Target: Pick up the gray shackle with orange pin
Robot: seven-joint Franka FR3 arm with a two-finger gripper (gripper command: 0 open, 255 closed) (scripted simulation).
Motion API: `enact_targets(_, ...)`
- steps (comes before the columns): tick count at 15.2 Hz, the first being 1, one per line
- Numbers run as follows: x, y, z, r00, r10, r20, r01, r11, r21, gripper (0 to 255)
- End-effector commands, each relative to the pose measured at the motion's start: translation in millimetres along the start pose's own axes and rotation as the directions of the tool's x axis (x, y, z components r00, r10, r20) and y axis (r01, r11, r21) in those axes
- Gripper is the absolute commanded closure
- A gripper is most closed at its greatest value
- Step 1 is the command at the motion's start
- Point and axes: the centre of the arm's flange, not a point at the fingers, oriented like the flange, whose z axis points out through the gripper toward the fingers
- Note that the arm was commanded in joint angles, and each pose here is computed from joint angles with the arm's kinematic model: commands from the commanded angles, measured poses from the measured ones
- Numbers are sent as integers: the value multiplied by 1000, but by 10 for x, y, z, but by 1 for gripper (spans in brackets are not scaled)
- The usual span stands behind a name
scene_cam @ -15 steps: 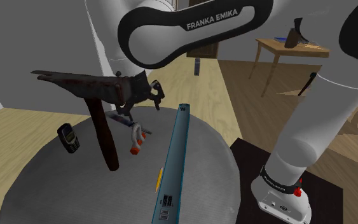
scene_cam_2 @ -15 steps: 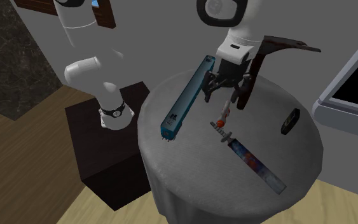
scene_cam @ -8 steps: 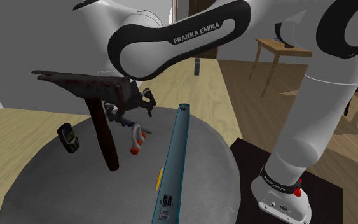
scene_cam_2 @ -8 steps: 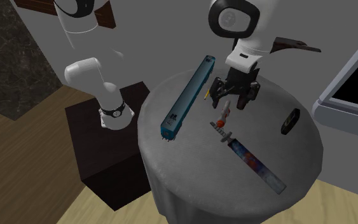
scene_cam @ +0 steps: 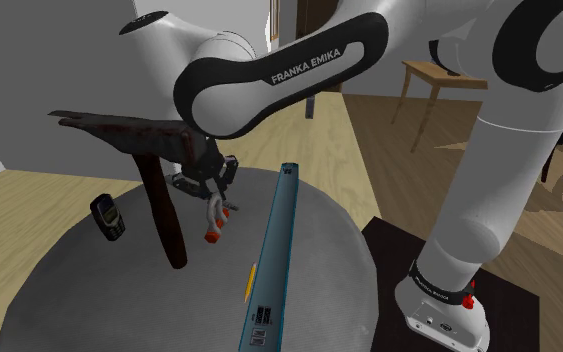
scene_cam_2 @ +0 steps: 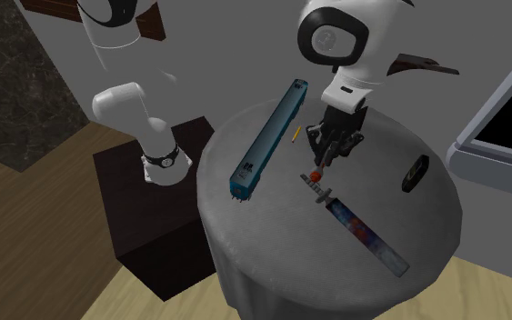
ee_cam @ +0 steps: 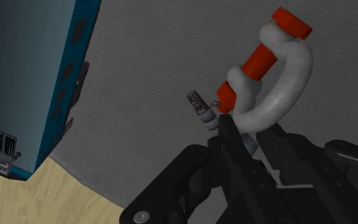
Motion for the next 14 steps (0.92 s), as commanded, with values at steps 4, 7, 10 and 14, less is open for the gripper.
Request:
enact_targets(4,-3,-1,2,1000,0,0,0,1000,0,255)
enact_targets(7,6,9,-46,1000,0,0,0,1000,0,255)
enact_targets(10,27,38,-200,1000,0,0,0,1000,0,255)
enact_targets(14,56,77,-406,1000,0,0,0,1000,0,255)
